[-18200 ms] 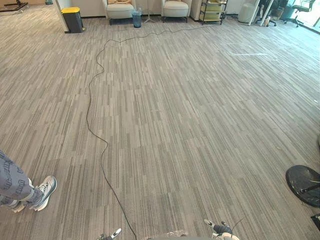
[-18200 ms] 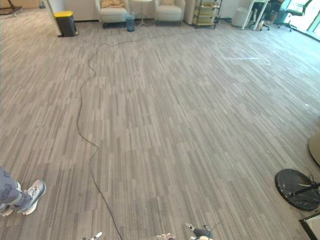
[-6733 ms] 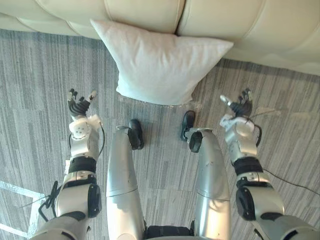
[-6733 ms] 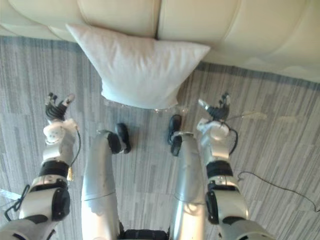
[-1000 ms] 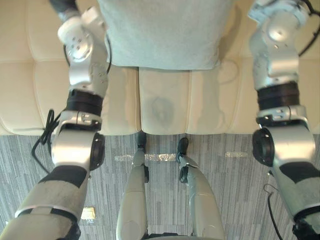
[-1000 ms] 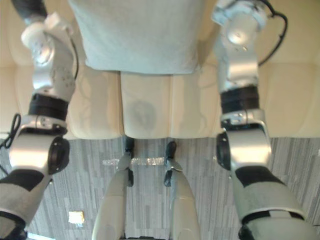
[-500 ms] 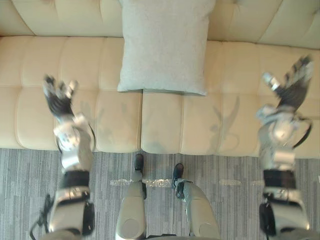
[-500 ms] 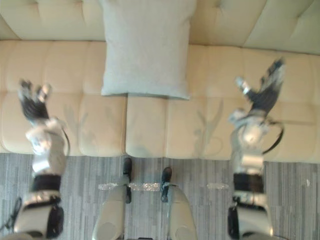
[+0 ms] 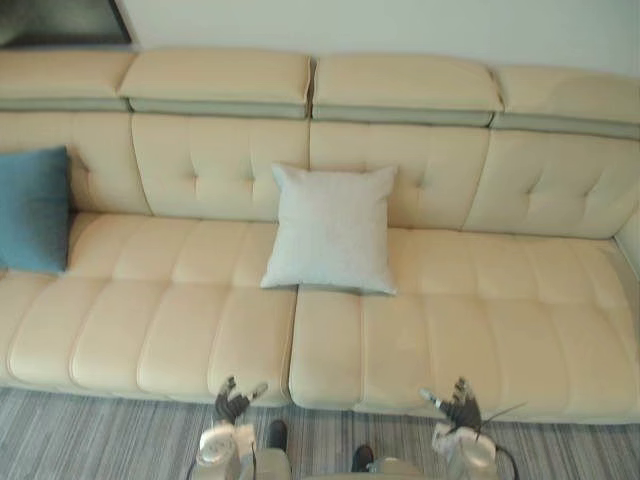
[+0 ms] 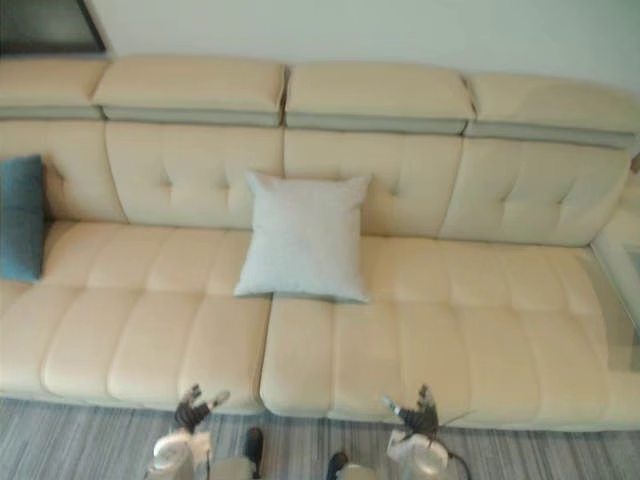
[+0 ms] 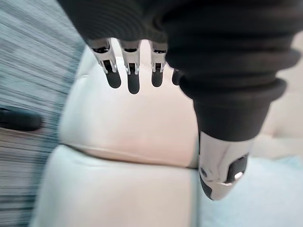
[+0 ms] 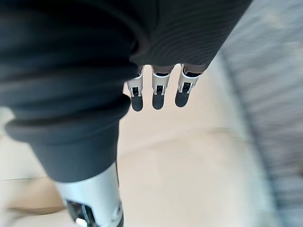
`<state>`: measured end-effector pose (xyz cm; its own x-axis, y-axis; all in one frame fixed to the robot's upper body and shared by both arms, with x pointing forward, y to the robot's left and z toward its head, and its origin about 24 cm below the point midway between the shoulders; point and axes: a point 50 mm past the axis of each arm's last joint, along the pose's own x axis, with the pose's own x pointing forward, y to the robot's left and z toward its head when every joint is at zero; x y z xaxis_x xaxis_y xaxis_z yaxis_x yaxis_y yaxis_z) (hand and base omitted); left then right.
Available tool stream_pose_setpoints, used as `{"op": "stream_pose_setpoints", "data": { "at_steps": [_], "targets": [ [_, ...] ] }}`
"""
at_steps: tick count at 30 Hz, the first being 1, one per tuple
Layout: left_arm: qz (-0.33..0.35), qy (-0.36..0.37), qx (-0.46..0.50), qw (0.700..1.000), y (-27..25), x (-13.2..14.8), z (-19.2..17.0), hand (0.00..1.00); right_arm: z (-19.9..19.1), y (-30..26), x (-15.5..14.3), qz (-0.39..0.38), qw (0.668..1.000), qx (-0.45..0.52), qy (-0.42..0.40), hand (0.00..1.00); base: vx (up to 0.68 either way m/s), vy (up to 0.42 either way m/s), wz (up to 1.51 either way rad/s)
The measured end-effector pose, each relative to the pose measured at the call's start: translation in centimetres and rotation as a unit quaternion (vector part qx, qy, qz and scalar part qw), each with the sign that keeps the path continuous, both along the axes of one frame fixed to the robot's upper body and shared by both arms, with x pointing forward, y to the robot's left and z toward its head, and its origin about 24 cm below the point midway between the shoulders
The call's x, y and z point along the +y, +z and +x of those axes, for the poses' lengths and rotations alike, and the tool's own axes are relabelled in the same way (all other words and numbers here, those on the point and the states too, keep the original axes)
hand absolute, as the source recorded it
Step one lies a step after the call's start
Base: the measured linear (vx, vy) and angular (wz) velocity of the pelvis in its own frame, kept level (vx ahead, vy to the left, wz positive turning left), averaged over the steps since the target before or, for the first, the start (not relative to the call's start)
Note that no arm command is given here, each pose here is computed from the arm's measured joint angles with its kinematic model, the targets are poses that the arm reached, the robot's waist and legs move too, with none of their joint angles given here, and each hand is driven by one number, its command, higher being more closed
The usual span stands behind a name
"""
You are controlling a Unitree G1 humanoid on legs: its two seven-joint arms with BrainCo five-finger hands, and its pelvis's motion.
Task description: Pick up cushions and gather them together orderly.
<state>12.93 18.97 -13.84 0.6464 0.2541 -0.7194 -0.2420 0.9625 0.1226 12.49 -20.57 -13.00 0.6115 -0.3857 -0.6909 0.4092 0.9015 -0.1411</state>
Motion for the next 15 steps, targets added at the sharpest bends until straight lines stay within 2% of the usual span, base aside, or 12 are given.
{"op": "stream_pose_setpoints", "data": {
  "at_steps": [4, 9, 13, 15],
  "targets": [
    [0.008, -0.001, 0.054, 0.998, -1.1, 0.4, -2.1, 0.00, -2.8, -1.9, 0.3, 0.020, 0.997, 0.073, -0.010, 0.00, 0.07, 0.028, -0.08],
    [0.008, 0.004, 0.075, 0.997, -1.6, 0.6, -2.9, 0.00, -3.8, -2.4, -0.2, 0.023, 0.994, 0.100, -0.029, 0.00, 0.08, 0.037, -0.06],
    [0.008, 0.003, 0.078, 0.997, -1.6, 0.6, -2.9, 0.00, -3.5, -2.6, 0.3, 0.032, 0.994, 0.105, -0.028, 0.00, 0.05, 0.043, -0.24],
    [0.009, -0.009, 0.074, 0.997, -1.5, 0.3, -2.1, 0.00, -2.0, -2.3, 0.6, 0.038, 0.995, 0.088, -0.024, 0.00, 0.00, 0.050, -0.47]
  ]
}}
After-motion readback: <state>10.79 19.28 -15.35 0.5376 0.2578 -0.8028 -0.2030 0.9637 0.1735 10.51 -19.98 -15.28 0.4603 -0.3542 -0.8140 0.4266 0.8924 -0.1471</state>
